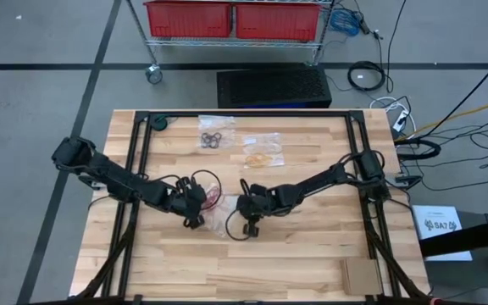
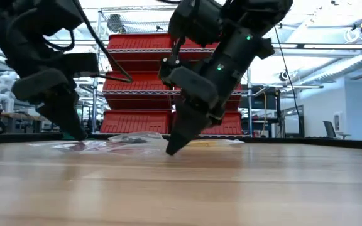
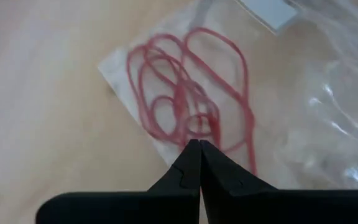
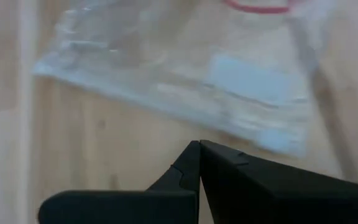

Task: Sort rubber bands
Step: Close the transparent zip bag

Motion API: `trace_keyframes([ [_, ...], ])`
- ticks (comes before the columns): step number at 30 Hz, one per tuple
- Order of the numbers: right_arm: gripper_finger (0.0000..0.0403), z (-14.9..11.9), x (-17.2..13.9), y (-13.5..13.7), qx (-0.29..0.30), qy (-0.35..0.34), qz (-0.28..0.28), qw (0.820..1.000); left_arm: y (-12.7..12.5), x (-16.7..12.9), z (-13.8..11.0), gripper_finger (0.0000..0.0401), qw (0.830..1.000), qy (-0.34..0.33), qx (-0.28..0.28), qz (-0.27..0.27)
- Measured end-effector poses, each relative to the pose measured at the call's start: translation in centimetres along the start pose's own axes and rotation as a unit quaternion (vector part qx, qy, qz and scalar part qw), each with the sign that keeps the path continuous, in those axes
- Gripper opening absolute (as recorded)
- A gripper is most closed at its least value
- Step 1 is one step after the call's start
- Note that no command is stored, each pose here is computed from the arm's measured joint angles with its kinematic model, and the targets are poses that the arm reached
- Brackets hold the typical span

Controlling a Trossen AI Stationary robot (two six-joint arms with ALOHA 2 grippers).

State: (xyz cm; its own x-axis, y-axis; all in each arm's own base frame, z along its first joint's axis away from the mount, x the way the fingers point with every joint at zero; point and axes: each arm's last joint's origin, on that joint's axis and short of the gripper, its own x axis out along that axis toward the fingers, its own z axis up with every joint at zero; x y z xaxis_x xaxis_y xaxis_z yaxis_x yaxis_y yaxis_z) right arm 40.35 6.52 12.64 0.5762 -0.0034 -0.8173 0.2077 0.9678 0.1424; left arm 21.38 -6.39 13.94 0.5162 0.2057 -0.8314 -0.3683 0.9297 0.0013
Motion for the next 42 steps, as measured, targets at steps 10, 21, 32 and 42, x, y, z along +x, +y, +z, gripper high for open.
trace_keyframes([
  [10,0.0,1.0,0.2,-2.9,0.005,-0.001,-0.02,1.0,-1.5,-0.7,-1.0,0.0004,0.999,0.002,-0.028,-0.032],
  [21,0.0,2.0,-0.7,-5.8,0.004,0.004,-0.041,0.999,-4.0,-0.8,-1.1,0.0004,0.994,-0.047,-0.024,-0.094],
  [32,0.0,0.8,-3.0,-7.4,0.084,-0.007,-0.003,0.996,-3.3,-1.2,-0.5,0.0004,0.995,-0.08,0.003,-0.055],
  [42,0.0,-2.1,-2.2,-3.4,0.161,-0.118,0.124,0.972,0.1,-1.4,-0.4,0.0004,0.998,-0.041,0.004,0.057],
])
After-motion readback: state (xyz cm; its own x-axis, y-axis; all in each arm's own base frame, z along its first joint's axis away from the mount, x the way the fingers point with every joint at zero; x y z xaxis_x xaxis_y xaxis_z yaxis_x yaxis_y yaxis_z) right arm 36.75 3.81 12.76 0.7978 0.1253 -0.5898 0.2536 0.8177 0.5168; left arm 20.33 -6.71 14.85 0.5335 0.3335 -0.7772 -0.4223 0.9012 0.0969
